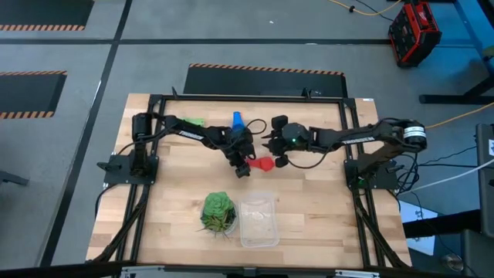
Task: Nest measuring cups in basket
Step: Stack the red measuring cup on top of the blue measuring cup
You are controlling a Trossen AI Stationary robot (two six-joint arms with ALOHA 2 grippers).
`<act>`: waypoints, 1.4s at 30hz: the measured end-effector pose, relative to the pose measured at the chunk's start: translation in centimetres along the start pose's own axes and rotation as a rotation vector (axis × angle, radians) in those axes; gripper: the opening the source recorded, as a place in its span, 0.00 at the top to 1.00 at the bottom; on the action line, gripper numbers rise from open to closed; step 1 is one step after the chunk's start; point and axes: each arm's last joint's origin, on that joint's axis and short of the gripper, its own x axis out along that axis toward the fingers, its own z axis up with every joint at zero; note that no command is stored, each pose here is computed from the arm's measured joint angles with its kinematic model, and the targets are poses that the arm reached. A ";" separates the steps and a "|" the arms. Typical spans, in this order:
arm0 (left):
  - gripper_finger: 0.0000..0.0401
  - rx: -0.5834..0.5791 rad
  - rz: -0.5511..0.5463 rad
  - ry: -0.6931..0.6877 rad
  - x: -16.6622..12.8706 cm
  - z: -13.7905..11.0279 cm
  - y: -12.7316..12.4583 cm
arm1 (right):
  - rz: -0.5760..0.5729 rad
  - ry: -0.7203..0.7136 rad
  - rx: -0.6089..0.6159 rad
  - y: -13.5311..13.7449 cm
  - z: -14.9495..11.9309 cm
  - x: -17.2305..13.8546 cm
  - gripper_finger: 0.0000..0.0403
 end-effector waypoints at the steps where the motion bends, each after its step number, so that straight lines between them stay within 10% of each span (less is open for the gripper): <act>1: 0.59 0.004 0.002 0.001 0.1 -0.1 -0.1 | -0.002 -0.002 0.001 -0.1 0.1 -0.2 0.68; 14: 0.60 0.196 -0.118 -0.051 -0.7 0.5 -2.2 | 0.011 0.021 -0.002 -0.2 0.0 -0.9 0.68; 32: 0.60 0.453 0.281 -0.174 -2.0 1.3 -1.8 | -0.064 0.235 -0.007 -0.8 -2.0 -0.9 0.68; 42: 0.58 0.469 0.314 -0.159 -2.0 1.2 -1.7 | -0.033 0.220 0.016 -1.4 -2.5 -0.8 0.68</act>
